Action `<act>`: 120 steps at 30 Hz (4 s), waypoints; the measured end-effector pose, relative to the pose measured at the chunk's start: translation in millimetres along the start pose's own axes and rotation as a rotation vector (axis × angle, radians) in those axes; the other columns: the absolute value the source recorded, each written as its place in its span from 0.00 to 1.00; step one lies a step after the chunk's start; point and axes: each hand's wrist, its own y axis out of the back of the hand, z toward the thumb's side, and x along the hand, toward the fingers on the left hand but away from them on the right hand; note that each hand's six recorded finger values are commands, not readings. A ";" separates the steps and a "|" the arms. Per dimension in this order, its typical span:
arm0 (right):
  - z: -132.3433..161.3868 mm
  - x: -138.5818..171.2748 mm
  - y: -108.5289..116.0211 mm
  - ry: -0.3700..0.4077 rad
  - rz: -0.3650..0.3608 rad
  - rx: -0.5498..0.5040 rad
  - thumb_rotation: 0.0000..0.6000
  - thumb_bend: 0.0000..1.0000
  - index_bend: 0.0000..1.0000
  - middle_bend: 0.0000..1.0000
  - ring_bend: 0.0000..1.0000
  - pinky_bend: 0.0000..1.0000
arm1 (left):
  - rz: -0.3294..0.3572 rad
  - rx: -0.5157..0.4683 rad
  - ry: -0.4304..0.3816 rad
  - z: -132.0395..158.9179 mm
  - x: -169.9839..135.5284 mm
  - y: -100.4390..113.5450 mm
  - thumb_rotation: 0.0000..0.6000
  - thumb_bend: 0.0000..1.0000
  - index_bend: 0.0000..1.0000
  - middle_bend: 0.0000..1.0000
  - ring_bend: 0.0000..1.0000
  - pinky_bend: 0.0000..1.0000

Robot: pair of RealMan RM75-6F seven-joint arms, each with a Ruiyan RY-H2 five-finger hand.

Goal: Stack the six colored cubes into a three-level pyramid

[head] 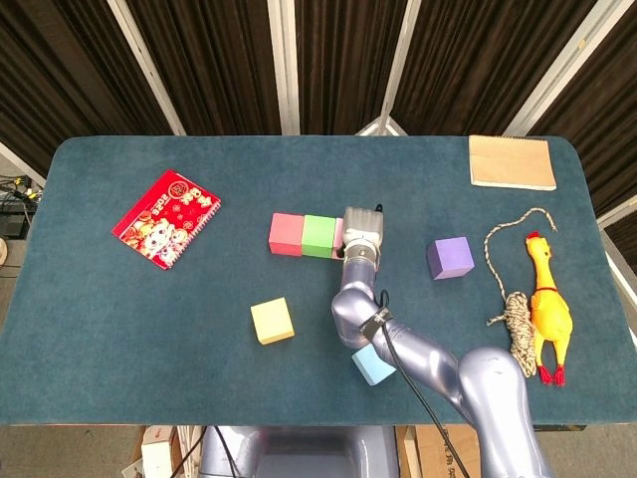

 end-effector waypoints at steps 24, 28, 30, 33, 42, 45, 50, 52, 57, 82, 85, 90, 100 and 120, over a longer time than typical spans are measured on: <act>-1.2 1.4 -2.3 -0.002 0.024 0.016 1.00 0.59 0.39 0.38 0.26 0.00 | 0.001 0.001 0.000 -0.2 0.1 0.1 1.00 0.32 0.15 0.11 0.01 0.00; -1.3 1.4 -2.0 -0.001 0.027 0.017 1.00 0.55 0.36 0.36 0.25 0.00 | 0.001 0.002 0.000 -0.2 0.1 -0.3 1.00 0.32 0.15 0.11 0.01 0.00; -1.1 1.6 -2.0 0.000 0.028 0.018 1.00 0.54 0.34 0.34 0.25 0.00 | 0.000 0.002 0.000 -0.1 0.1 -0.4 1.00 0.32 0.15 0.11 0.01 0.00; -0.3 1.9 -2.0 0.003 0.028 0.013 1.00 0.53 0.32 0.32 0.24 0.00 | 0.000 0.003 0.000 0.0 0.1 -0.5 1.00 0.32 0.15 0.11 0.01 0.00; -1.0 0.9 -3.9 -0.003 0.030 0.002 1.00 0.52 0.29 0.27 0.23 0.00 | 0.000 0.001 0.002 -0.2 0.2 -0.5 1.00 0.32 0.15 0.11 0.01 0.00; -0.4 0.6 -3.9 -0.002 0.027 -0.003 1.00 0.48 0.27 0.26 0.22 0.00 | 0.000 0.001 0.001 -0.1 0.2 -0.5 1.00 0.32 0.15 0.11 0.01 0.00; 0.0 0.2 -2.3 -0.003 0.021 -0.001 1.00 0.45 0.24 0.24 0.21 0.00 | 0.000 0.002 0.003 -0.2 0.4 -0.7 1.00 0.32 0.15 0.11 0.01 0.00; 0.0 0.2 -1.6 -0.003 0.019 0.002 1.00 0.42 0.23 0.22 0.20 0.00 | -0.001 0.005 0.002 -0.1 0.4 -1.2 1.00 0.32 0.15 0.11 0.01 0.00; -1.1 0.6 -2.2 -0.005 0.026 0.017 1.00 0.39 0.20 0.21 0.18 0.00 | -0.005 0.008 0.001 0.5 0.2 -2.6 1.00 0.32 0.15 0.11 0.01 0.00; 0.6 9.4 -6.9 0.003 0.090 0.057 1.00 0.18 0.06 0.16 0.11 0.00 | -0.004 0.003 0.002 1.2 -0.2 -2.6 1.00 0.32 0.15 0.11 0.01 0.00; 2.3 12.8 -6.7 0.011 0.109 0.055 1.00 0.18 0.06 0.15 0.10 0.00 | -0.004 0.003 0.002 1.3 -0.4 -2.5 1.00 0.32 0.15 0.11 0.01 0.00; 6.7 18.4 2.5 0.037 0.100 0.028 1.00 0.18 0.06 0.15 0.10 0.00 | -0.003 0.002 0.000 1.6 -0.6 -2.1 1.00 0.32 0.15 0.11 0.01 0.00; 6.4 28.0 33.4 0.116 0.010 -0.092 1.00 0.18 0.06 0.15 0.10 0.00 | -0.003 -0.001 -0.003 2.1 -1.0 -1.8 1.00 0.32 0.15 0.11 0.01 0.00; -108.7 109.9 113.3 0.221 -0.155 -0.129 1.00 0.18 0.12 0.15 0.10 0.00 | 0.021 -0.018 -0.025 8.4 -4.6 1.5 1.00 0.32 0.15 0.11 0.01 0.00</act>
